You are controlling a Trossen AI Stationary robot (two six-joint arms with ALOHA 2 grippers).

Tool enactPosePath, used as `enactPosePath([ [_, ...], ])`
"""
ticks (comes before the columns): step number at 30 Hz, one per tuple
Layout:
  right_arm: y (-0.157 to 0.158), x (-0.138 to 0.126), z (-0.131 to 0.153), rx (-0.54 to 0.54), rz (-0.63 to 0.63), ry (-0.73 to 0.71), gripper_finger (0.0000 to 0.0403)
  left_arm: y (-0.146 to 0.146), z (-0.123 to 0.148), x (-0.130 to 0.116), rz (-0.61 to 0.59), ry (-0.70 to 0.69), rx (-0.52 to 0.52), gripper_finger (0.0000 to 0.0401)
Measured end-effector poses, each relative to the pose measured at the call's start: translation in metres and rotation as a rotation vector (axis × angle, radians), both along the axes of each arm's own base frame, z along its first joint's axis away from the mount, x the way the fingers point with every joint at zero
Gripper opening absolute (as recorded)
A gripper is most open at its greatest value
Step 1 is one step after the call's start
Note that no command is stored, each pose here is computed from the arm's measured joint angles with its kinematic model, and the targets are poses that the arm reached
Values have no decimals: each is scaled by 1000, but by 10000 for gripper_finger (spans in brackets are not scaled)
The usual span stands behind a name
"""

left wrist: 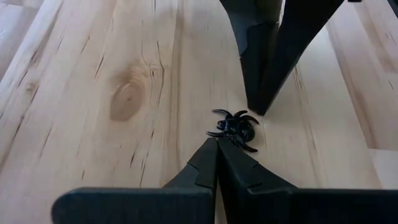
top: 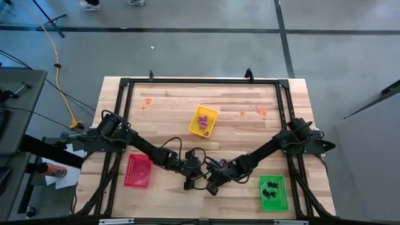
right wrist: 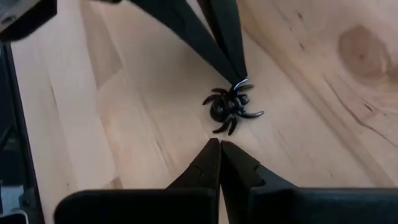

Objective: Sort Halloween decoration
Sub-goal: Put the black spider toy into the green bin

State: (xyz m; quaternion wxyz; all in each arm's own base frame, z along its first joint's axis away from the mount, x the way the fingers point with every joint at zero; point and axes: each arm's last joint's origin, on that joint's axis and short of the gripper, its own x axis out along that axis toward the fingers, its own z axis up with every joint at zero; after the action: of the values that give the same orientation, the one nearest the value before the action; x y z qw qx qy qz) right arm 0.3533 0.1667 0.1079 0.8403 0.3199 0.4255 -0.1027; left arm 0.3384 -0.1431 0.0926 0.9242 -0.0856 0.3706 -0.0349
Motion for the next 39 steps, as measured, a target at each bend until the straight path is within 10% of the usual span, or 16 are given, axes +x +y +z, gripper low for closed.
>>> enactPosePath([
  [39,-7,-11,59,-343,0,-190,0,12,20,-14,-1,122,41,0],
])
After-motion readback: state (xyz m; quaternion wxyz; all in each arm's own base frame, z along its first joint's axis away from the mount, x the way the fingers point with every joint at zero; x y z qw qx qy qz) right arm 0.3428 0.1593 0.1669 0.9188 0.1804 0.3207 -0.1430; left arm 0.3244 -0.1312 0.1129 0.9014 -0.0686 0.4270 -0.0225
